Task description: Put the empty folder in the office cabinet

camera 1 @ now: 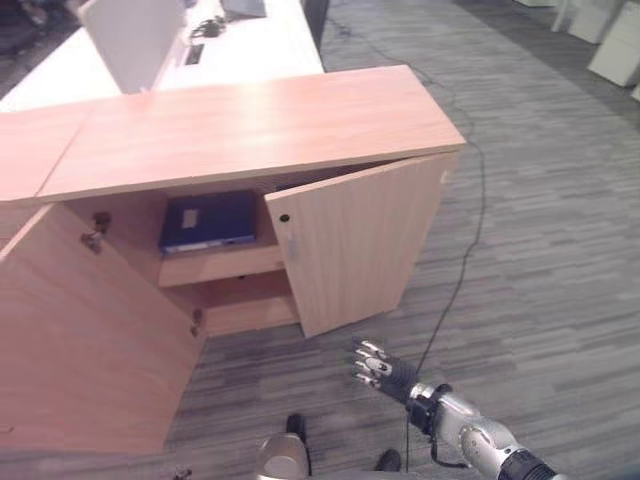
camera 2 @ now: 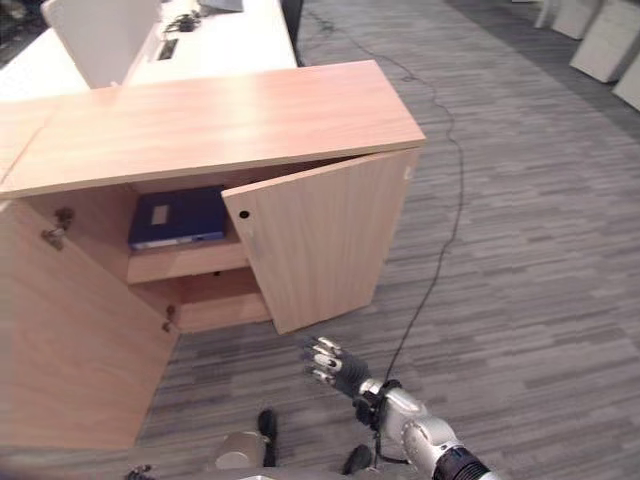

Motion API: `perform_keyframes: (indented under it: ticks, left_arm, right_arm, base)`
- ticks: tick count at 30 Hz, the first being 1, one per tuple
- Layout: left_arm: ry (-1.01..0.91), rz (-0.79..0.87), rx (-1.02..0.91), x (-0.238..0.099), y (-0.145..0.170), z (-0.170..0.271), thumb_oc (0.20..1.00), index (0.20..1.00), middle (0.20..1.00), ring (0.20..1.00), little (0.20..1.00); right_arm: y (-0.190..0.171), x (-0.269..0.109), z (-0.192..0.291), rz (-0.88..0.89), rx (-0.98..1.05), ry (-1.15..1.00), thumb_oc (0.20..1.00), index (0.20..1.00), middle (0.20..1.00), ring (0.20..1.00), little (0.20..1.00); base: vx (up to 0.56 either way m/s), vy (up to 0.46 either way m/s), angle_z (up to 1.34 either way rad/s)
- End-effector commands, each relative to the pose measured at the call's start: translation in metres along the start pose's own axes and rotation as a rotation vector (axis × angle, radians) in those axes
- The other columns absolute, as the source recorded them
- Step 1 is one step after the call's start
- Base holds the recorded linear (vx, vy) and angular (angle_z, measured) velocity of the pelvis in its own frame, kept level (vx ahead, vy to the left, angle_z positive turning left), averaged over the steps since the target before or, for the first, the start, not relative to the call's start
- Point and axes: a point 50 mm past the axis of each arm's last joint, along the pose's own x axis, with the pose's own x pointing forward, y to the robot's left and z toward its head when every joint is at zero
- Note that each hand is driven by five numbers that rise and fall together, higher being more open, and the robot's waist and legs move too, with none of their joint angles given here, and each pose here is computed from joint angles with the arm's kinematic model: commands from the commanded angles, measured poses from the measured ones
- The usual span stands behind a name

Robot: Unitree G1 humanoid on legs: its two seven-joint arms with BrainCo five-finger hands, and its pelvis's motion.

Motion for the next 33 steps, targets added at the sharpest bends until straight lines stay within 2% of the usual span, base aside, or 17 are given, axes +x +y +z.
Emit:
perform_keyframes:
  ticks: [1, 4, 6, 11, 14, 21, 26, 33]
  left_arm:
    - [0.028, -0.012, -0.030, -0.003, -0.011, -0.010, 1.000, 1.000, 1.000, 1.000, 1.000]
    - [0.085, -0.061, -0.013, -0.008, -0.032, -0.024, 1.000, 1.000, 1.000, 1.000, 1.000]
    - [0.097, -0.075, -0.019, -0.009, -0.036, -0.024, 1.000, 1.000, 1.000, 1.000, 1.000]
    - [0.107, -0.077, -0.029, -0.008, -0.036, -0.021, 1.000, 1.000, 1.000, 1.000, 1.000]
    - [0.116, -0.080, -0.030, -0.007, -0.034, -0.018, 1.000, 1.000, 1.000, 1.000, 1.000]
    - [0.127, -0.106, -0.006, -0.007, -0.039, -0.014, 1.000, 1.000, 1.000, 1.000, 1.000]
    - [0.094, -0.096, -0.033, -0.005, -0.036, -0.004, 1.000, 1.000, 1.000, 1.000, 1.000]
    - [0.127, -0.102, -0.094, -0.006, -0.038, -0.008, 1.000, 1.000, 1.000, 1.000, 1.000]
  right_arm:
    - [-0.017, 0.006, -0.016, -0.192, -0.050, 0.061, 1.000, 1.000, 1.000, 1.000, 1.000]
    - [-0.042, -0.010, -0.063, -0.463, 0.094, 0.232, 1.000, 1.000, 1.000, 1.000, 1.000]
    - [-0.052, -0.021, -0.081, -0.579, 0.142, 0.313, 1.000, 1.000, 1.000, 1.000, 1.000]
    - [-0.061, -0.040, -0.100, -0.696, 0.142, 0.438, 1.000, 1.000, 1.000, 1.000, 1.000]
    - [-0.074, -0.068, -0.116, -0.833, 0.186, 0.528, 1.000, 1.000, 1.000, 1.000, 1.000]
    - [-0.073, -0.094, -0.138, -0.933, 0.374, 0.522, 1.000, 1.000, 1.000, 1.000, 1.000]
    - [-0.068, -0.084, -0.136, -0.950, 0.468, 0.473, 1.000, 1.000, 1.000, 1.000, 1.000]
    - [-0.059, -0.089, -0.149, -0.930, 0.449, 0.559, 1.000, 1.000, 1.000, 1.000, 1.000]
  base:
    - [0.03, 0.134, 1.13]
    - [0.09, 0.213, 1.11]
    - [0.08, 0.210, 0.75]
    - [0.06, 0.160, 0.36]
    - [0.11, 0.355, 0.30]
    - [0.09, 0.222, 0.77]
    - [0.00, -0.047, 0.85]
    - [0.08, -0.168, 0.72]
